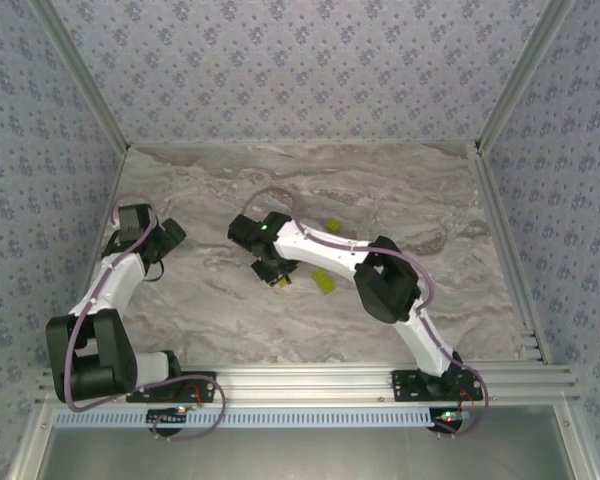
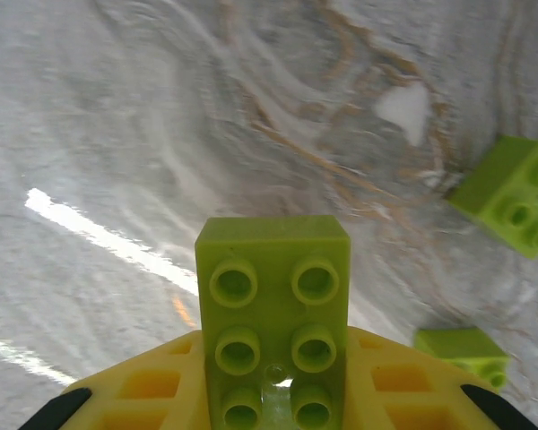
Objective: Assemble a carrot with lego
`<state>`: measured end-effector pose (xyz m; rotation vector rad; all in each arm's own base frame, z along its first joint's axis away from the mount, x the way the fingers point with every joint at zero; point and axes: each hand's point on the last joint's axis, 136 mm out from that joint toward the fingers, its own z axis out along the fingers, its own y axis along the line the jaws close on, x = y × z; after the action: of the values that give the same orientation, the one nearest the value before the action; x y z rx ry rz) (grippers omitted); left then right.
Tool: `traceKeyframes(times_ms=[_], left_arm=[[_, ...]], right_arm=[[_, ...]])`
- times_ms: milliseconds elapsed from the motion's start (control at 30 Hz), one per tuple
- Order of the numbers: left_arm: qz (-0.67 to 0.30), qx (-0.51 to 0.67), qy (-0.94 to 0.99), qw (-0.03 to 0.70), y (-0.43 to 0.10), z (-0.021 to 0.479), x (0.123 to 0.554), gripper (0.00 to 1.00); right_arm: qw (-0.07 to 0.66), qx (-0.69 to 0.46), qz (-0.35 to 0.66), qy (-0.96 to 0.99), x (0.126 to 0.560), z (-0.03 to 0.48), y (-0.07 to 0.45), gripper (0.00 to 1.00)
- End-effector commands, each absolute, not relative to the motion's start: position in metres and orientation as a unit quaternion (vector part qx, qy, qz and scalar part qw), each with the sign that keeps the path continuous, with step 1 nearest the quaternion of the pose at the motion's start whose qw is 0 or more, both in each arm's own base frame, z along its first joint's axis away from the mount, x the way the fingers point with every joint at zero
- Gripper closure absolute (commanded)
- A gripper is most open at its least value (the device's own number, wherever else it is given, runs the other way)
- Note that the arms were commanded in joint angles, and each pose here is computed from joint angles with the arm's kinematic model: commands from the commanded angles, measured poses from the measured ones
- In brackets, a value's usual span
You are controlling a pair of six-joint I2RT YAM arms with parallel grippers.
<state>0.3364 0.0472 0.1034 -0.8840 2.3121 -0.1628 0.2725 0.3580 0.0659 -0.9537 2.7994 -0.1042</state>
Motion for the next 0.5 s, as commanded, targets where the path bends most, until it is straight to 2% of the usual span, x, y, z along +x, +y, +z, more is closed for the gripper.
traceKeyframes(times_ms=[0,233,467], left_arm=[[-0.068,-0.338,0.882,0.322,0.047,0.103,0.339,0.07],[-0.070,-0.338,0.882,0.322,0.047,0.103,0.340,0.07],[-0.070,-0.338,0.882,0.321,0.047,0.103,0.339,0.07]], right_arm=[[0.092,-0.306,-0.048,0.946,0.273,0.064,0.342,0.70],[0.088,-0.298,-0.028,0.950,0.269,0.048,0.345,0.69],[0.082,-0.290,-0.018,0.953,0.265,0.037,0.345,0.63]])
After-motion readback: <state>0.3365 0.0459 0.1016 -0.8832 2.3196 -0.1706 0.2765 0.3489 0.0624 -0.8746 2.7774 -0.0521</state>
